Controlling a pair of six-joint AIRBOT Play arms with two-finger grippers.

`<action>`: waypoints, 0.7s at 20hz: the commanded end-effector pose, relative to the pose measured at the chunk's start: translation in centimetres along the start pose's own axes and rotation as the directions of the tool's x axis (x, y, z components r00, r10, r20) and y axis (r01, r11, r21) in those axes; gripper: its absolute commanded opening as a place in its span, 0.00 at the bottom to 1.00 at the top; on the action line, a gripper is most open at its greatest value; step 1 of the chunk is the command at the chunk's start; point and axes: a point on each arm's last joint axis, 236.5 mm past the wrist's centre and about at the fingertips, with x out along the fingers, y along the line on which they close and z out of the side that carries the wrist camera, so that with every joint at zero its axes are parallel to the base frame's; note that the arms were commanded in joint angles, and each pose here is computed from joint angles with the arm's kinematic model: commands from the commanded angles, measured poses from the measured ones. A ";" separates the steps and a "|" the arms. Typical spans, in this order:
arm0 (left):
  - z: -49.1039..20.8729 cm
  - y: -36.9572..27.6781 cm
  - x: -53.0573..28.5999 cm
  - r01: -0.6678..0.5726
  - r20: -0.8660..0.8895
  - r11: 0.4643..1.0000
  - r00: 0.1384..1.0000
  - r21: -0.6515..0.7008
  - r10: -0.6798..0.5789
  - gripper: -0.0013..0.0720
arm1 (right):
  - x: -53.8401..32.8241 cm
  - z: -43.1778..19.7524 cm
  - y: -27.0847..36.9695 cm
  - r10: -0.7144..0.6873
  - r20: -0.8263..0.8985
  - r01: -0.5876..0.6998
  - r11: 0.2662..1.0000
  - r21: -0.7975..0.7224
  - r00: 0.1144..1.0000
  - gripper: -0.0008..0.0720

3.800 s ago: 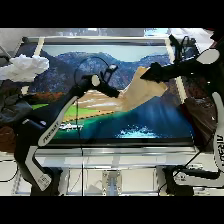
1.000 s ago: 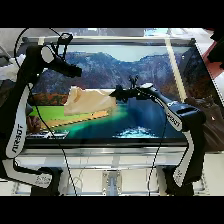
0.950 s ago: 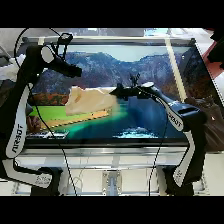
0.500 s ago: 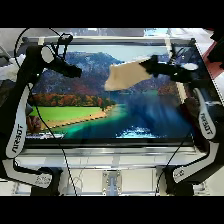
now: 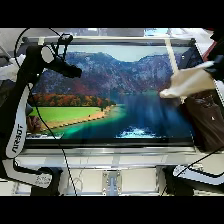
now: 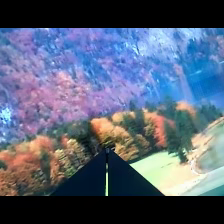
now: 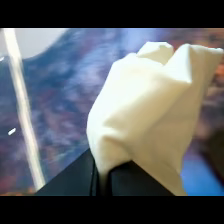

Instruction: Fold the shirts.

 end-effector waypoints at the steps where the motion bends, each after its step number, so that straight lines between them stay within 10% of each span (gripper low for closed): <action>1: -0.5 -0.4 -0.1 0.013 -0.022 1.000 1.000 -0.004 -0.013 0.03 | -8.9 -2.5 -11.5 -0.356 -0.054 0.360 0.926 0.117 0.933 0.05; 12: 0.0 -4.1 -0.4 0.166 0.001 0.984 0.986 -0.064 -0.167 0.03 | -15.4 -15.3 -26.9 -0.618 -0.423 0.726 0.667 0.165 0.663 0.06; 14: 0.1 -4.5 -0.5 0.185 0.004 0.980 0.983 -0.071 -0.185 0.03 | -13.4 -16.5 -27.1 -0.580 -0.437 0.699 0.692 0.181 0.688 0.42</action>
